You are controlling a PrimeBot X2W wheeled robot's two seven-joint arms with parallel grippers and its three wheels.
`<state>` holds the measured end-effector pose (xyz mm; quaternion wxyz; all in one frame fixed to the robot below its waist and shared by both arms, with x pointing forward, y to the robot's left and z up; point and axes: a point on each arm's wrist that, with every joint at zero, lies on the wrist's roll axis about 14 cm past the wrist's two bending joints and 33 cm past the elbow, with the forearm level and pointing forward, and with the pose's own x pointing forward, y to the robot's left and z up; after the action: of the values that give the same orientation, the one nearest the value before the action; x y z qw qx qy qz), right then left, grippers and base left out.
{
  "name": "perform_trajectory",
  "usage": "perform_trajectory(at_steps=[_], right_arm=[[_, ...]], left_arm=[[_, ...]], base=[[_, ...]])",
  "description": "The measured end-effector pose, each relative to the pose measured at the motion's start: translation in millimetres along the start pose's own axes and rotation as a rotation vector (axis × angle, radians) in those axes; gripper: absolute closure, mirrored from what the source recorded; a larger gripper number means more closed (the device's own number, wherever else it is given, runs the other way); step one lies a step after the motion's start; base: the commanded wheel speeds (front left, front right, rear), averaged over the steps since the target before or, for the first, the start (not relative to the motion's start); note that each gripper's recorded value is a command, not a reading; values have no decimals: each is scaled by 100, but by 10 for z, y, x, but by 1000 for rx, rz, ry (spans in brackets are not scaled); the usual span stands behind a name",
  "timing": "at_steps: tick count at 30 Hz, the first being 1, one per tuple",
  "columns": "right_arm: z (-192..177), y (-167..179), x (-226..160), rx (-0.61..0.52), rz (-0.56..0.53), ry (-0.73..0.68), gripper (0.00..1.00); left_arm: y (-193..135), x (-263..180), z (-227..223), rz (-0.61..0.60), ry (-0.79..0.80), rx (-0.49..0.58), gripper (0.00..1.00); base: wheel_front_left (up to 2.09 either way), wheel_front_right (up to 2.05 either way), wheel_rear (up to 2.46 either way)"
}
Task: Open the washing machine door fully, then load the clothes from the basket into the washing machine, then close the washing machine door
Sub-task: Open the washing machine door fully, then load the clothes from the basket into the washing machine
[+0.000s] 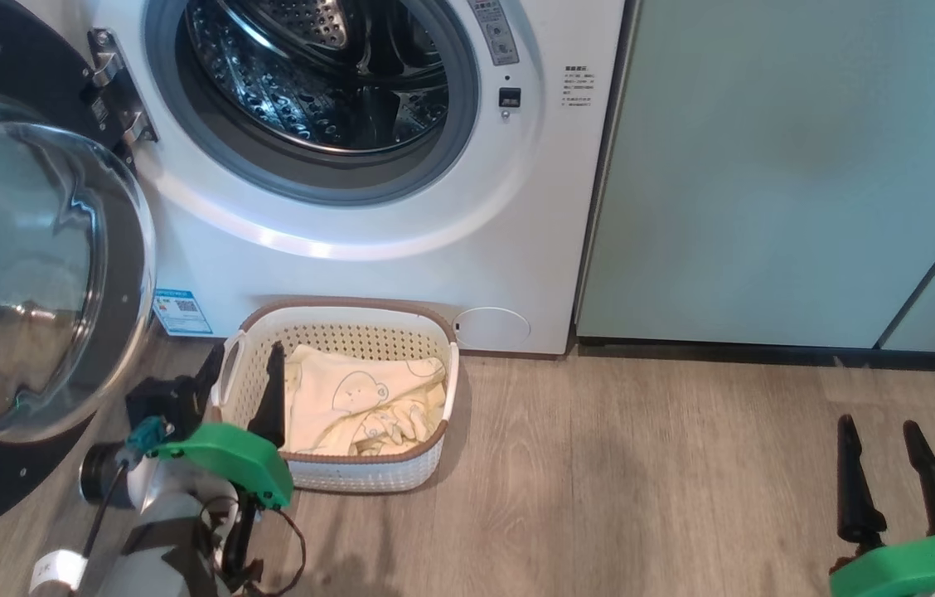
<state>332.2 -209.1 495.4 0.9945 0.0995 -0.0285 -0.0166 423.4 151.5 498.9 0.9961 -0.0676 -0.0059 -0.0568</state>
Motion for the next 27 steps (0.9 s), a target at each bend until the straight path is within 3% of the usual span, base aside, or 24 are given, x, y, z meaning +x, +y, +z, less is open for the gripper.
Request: perform_trajectory(at_steps=[27], right_arm=[[-21,57,33,1,18,6,0]], left_arm=[[-10,-44,-96,1,28,-34,0]], base=[[6,-6,0]])
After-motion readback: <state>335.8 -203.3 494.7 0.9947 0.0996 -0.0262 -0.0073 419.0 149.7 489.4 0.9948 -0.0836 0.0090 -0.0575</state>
